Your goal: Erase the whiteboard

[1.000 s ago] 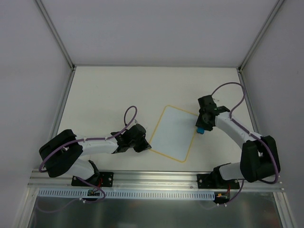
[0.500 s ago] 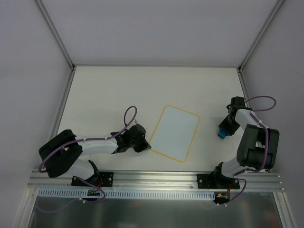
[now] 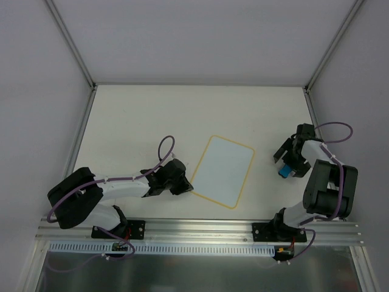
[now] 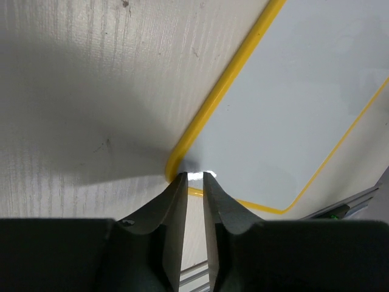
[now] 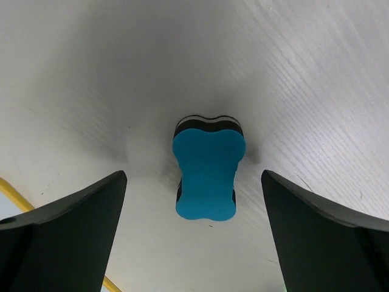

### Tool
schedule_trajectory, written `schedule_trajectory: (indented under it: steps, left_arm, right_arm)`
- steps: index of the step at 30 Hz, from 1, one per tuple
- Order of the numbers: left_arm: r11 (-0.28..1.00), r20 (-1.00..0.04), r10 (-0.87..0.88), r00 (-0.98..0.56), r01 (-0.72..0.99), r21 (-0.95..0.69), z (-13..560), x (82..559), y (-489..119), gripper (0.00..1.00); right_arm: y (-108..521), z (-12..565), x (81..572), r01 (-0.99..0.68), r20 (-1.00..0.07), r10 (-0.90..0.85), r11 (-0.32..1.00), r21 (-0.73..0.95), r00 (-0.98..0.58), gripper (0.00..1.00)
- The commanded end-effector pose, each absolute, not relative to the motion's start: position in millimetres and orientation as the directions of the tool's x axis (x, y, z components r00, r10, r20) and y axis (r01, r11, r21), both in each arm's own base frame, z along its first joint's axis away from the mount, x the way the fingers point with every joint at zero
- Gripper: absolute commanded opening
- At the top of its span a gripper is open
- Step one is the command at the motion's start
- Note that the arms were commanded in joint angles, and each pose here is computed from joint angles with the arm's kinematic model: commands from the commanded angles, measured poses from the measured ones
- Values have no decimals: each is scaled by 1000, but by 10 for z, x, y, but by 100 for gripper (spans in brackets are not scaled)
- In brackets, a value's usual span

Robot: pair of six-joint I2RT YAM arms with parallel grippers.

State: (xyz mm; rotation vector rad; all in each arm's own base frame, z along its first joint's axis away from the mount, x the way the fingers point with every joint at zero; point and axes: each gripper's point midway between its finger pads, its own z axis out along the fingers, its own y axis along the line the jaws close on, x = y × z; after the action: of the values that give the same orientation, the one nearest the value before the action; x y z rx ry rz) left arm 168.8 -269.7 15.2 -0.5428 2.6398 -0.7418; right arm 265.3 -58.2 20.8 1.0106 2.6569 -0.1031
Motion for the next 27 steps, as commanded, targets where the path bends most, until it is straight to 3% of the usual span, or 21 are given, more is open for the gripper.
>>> schedule_trajectory:
  steps: [1, 4, 9, 16, 21, 27]
  left_arm:
    - [887, -266, -385, -884, -273, -373, -136, 1517, -2230, 20]
    - [884, -290, -370, -883, -238, -402, -9, 1581, -2299, 29]
    - [890, -380, -311, -871, -127, -438, 315, 1757, -2422, 59]
    - [912, -639, -236, -732, 61, -406, 1349, 2257, -2481, 98]
    - [943, -817, -167, -552, 153, -297, 2198, 2505, -2243, 99]
    - [965, -938, -150, -311, 158, -207, 3071, 2489, -1688, 99]
  right_arm:
    - [-658, 509, 2662, 658, -389, 624, 751, 59, -678, 99]
    - [-727, 831, 2659, 650, -466, 596, 758, 57, -654, 99]
    - [-811, 1459, 2626, 628, -602, 538, 774, 78, -589, 99]
    - [-720, 2462, 2520, 533, -783, 456, 824, 192, -423, 99]
    - [-585, 3101, 2384, 418, -872, 378, 879, 232, -311, 99]
    - [-443, 3642, 2148, 302, -940, 279, 929, 213, -197, 99]
